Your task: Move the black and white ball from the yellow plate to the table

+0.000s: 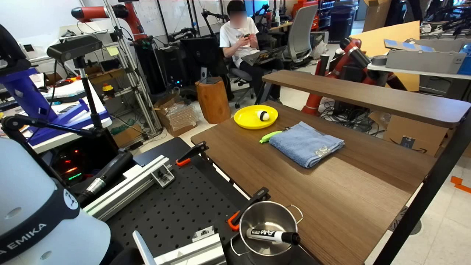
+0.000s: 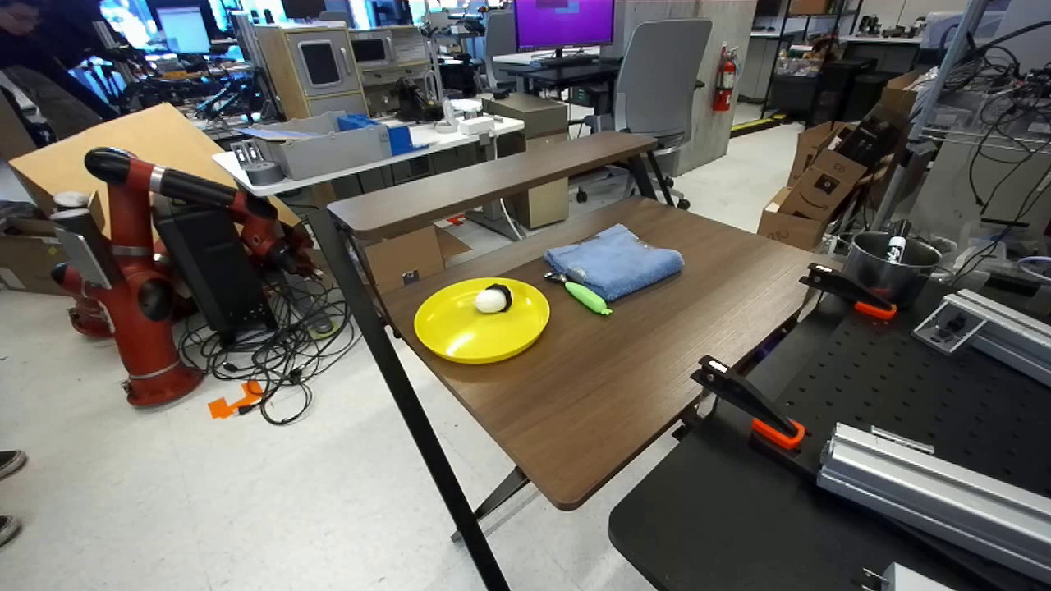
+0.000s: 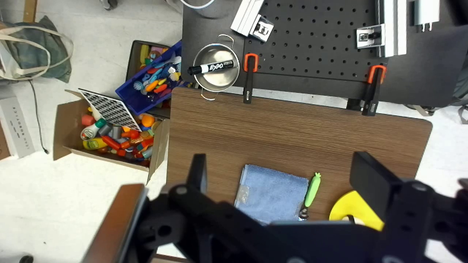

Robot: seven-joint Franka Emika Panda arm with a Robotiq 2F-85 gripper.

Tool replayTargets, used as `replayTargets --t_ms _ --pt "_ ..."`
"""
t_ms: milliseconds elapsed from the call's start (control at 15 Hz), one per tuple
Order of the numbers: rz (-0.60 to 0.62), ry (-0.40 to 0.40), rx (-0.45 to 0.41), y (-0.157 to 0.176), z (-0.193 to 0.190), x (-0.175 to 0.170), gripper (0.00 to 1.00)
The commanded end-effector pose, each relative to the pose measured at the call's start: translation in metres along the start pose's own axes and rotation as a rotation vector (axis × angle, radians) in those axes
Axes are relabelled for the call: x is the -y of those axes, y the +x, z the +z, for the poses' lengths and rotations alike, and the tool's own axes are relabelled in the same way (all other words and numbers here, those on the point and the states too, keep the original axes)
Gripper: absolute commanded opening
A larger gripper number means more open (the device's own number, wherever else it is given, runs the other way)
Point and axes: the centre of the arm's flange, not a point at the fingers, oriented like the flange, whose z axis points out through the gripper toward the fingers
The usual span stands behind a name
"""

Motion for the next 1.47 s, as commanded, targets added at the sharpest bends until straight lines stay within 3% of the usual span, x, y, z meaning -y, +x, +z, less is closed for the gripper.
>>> replayTargets --t_ms 0,333,533,867,1067,1400 --pt "0.000 0.000 0.000 0.000 0.000 0.000 1.00" --pt "-0.004 0.000 0.006 0.014 0.003 0.016 1.00" --pt "-0.015 0.009 -0.012 0.040 0.007 0.059 1.00" --pt "-0.023 0.026 -0.119 0.087 0.027 0.143 1.00" --pt "-0.020 0.068 -0.160 0.118 0.048 0.173 1.00" --pt "0.016 0.158 -0.109 0.181 0.103 0.188 1.00"
